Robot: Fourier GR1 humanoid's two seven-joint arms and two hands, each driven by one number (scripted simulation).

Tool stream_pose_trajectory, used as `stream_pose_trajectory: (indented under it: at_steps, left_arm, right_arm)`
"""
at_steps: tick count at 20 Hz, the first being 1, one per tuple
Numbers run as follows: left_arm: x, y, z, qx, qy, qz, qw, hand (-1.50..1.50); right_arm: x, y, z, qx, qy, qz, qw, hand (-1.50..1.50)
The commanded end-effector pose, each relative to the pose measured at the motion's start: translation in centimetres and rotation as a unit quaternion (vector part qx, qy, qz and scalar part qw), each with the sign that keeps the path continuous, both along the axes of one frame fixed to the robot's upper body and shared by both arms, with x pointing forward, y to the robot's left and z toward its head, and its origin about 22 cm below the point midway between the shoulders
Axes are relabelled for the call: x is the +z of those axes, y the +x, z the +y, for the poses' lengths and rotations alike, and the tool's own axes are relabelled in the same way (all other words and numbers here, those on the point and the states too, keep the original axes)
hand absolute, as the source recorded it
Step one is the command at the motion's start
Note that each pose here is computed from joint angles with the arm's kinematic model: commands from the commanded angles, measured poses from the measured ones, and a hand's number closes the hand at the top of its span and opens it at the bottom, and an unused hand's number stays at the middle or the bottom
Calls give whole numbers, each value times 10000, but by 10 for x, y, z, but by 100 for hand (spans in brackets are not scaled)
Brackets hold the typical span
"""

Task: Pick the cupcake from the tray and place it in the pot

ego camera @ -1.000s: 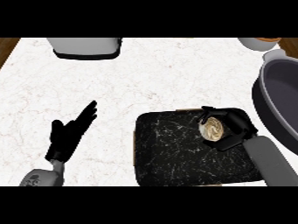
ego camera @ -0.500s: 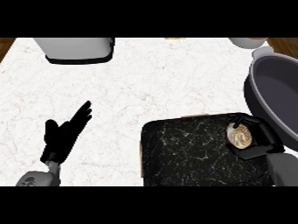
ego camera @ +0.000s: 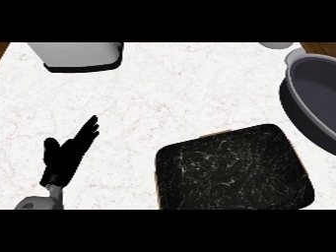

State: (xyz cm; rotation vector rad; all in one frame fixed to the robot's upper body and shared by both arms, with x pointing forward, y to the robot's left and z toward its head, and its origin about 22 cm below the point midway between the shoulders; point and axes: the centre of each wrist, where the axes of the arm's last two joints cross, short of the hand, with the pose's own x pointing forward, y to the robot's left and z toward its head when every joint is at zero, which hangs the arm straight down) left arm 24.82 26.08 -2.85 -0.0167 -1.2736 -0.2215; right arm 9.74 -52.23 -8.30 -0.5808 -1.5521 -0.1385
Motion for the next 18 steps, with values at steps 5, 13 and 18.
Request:
stream_pose_trajectory:
  at_steps: [5,13,18]
  left_arm:
    - [15,4,-6,-301,17,0,9995,0]
    - [3,2,-18,-188,6,-30,9998,0]
    - [6,2,-19,-249,112,-70,9996,0]
  right_arm:
    - [23,-71,-29,-924,-1002,-23,9907,150]
    - [78,-42,-30,-1076,-2021,-16,9734,150]
    - [140,-14,-28,-1216,-2308,217,9651,150]
